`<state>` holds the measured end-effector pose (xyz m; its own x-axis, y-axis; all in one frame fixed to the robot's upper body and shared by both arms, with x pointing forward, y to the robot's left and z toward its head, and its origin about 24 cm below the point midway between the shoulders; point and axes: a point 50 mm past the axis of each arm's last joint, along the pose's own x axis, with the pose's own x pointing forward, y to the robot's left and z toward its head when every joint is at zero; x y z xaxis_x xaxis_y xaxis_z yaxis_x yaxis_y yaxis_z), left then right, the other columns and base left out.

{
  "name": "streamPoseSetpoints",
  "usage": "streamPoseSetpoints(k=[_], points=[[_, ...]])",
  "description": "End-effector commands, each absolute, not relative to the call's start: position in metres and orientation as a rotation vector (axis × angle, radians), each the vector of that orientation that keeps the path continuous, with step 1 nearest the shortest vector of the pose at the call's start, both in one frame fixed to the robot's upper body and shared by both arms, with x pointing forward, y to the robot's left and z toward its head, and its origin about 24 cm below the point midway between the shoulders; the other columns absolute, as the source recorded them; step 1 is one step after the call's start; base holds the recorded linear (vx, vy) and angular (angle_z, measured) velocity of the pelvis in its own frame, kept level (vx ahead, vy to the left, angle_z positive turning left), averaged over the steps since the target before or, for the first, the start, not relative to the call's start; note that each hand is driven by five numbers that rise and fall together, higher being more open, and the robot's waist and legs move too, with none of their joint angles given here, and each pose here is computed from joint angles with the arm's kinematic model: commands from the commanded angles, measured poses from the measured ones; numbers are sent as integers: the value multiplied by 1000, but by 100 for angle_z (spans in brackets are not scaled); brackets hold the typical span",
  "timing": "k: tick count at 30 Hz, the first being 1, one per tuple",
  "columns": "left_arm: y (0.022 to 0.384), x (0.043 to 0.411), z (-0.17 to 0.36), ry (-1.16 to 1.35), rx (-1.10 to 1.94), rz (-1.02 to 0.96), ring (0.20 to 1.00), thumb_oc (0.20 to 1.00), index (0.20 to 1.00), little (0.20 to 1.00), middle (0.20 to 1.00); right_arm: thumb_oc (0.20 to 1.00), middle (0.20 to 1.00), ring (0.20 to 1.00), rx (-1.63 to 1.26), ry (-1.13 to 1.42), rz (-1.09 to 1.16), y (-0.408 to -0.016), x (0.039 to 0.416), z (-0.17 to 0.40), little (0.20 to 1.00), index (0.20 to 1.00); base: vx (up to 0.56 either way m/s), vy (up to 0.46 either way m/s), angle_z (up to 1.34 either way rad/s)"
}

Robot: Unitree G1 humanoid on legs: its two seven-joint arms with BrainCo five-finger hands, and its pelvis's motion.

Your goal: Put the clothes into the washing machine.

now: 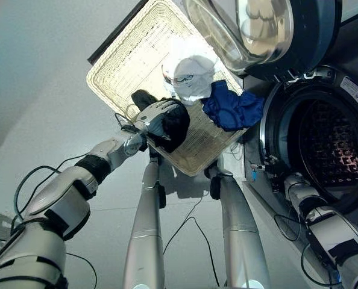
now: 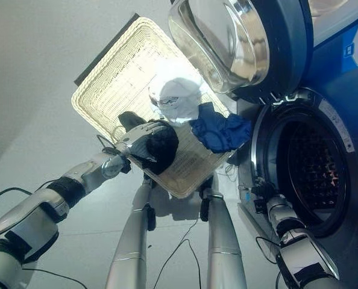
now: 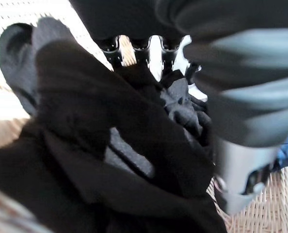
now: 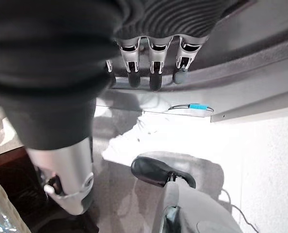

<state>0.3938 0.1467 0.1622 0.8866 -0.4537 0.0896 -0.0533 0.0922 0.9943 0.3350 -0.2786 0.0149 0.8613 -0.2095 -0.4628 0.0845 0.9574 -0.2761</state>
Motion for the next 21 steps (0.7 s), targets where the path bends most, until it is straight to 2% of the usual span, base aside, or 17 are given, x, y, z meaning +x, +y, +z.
streamPoseSetpoints(k=[1,9,10,11,13,14,15,16,21], points=[[151,400,161,-349,1554,-332,1000,1000,1000,1000,1000,1000,1000,1000,-267,505,-156,-281,335,17,1000,1000,-2,10,-4],[165,404,142,-171,1739,-358,1000,1000,1000,1000,1000,1000,1000,1000,-273,496,-146,-276,339,19,1000,1000,9,7,-6],[167,405,140,-141,1767,-356,940,940,940,940,940,1000,1000,1000,-276,495,-144,-275,340,19,1000,1000,0,0,0],[170,406,138,-117,1797,-354,827,827,827,827,827,1000,1000,1000,-277,494,-142,-274,340,19,1000,1000,0,0,0],[173,406,132,-58,1863,-365,407,407,407,407,407,1000,1000,1000,-278,488,-140,-271,342,20,1000,1000,0,0,0],[174,406,131,-45,1875,-368,329,329,329,329,329,1000,1000,1000,-278,488,-140,-271,342,21,1000,1000,0,0,0],[176,406,130,-29,1889,-372,294,294,294,294,294,1000,1000,1000,-278,487,-140,-270,343,21,1000,1000,0,0,0],[177,406,129,-18,1904,-378,200,200,200,200,200,1000,1000,1000,-278,485,-140,-270,343,21,1000,1000,0,0,0],[187,403,115,79,1962,-418,200,200,200,200,200,1000,1000,1000,-280,469,-137,-266,345,23,1000,1000,0,0,0]])
